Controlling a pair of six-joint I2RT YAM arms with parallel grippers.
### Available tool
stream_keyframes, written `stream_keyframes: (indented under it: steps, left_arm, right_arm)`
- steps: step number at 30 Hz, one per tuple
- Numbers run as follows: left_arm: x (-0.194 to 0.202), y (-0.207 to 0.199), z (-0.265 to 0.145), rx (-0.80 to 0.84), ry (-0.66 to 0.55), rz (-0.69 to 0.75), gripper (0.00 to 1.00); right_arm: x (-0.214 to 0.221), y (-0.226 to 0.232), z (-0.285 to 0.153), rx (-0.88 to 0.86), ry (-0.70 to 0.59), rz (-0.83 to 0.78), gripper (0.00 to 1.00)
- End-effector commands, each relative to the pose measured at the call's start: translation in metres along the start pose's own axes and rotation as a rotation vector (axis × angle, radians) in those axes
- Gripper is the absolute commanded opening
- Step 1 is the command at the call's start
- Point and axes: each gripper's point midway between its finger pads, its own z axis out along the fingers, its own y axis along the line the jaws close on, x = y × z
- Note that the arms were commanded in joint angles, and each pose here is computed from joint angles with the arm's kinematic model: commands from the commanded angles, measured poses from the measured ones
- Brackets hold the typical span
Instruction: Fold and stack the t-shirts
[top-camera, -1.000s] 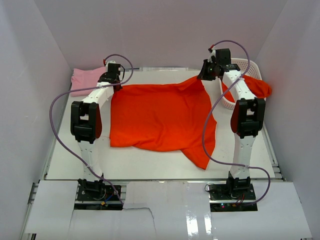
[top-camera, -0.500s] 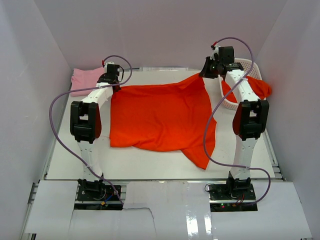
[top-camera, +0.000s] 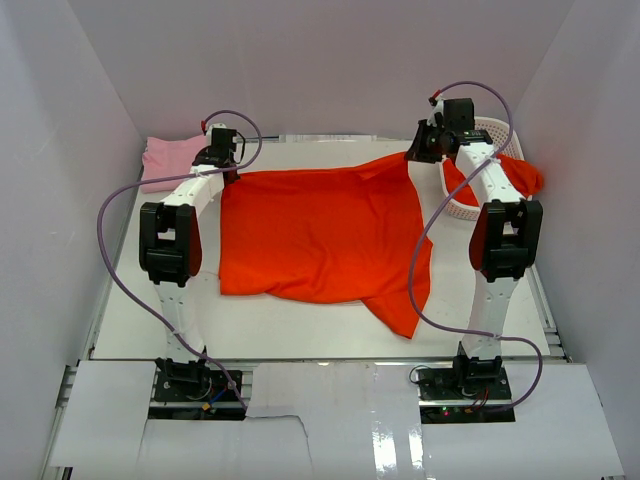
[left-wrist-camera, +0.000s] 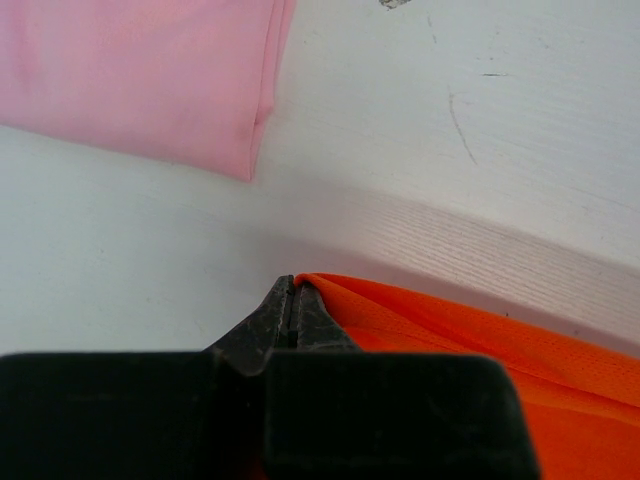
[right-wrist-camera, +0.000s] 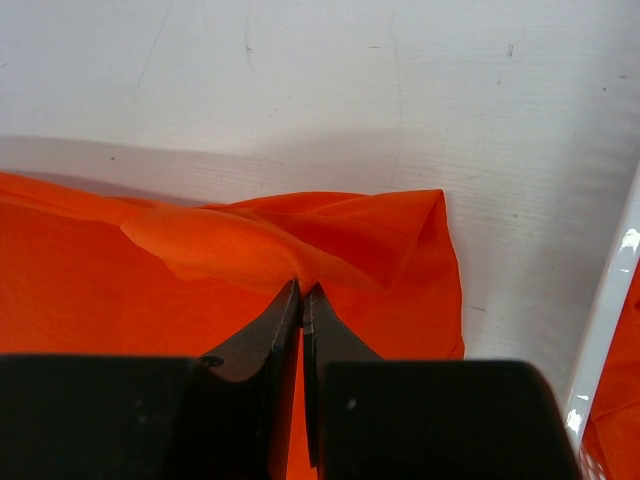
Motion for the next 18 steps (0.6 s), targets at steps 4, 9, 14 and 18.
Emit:
stream_keyframes:
  steps: [4,9,14,18]
  left_arm:
    - [-0.008,0.009,-0.003,-0.011,-0.020,-0.021,0.00]
    - [-0.006,0.009,-0.005,-0.007,-0.015,-0.027,0.00]
    - [-0.005,0.011,-0.009,-0.007,-0.016,-0.034,0.00]
    - [-0.005,0.012,-0.013,0.000,-0.020,-0.039,0.00]
  right_arm:
    - [-0.029,0.013,-0.029,-0.012,-0.096,-0.044,0.08]
    - [-0.026,0.013,-0.033,-0.010,-0.101,-0.045,0.08]
    - [-0.022,0.012,-0.038,-0.001,-0.102,-0.044,0.08]
    - [-0.018,0.014,-0.045,-0.002,-0.106,-0.046,0.08]
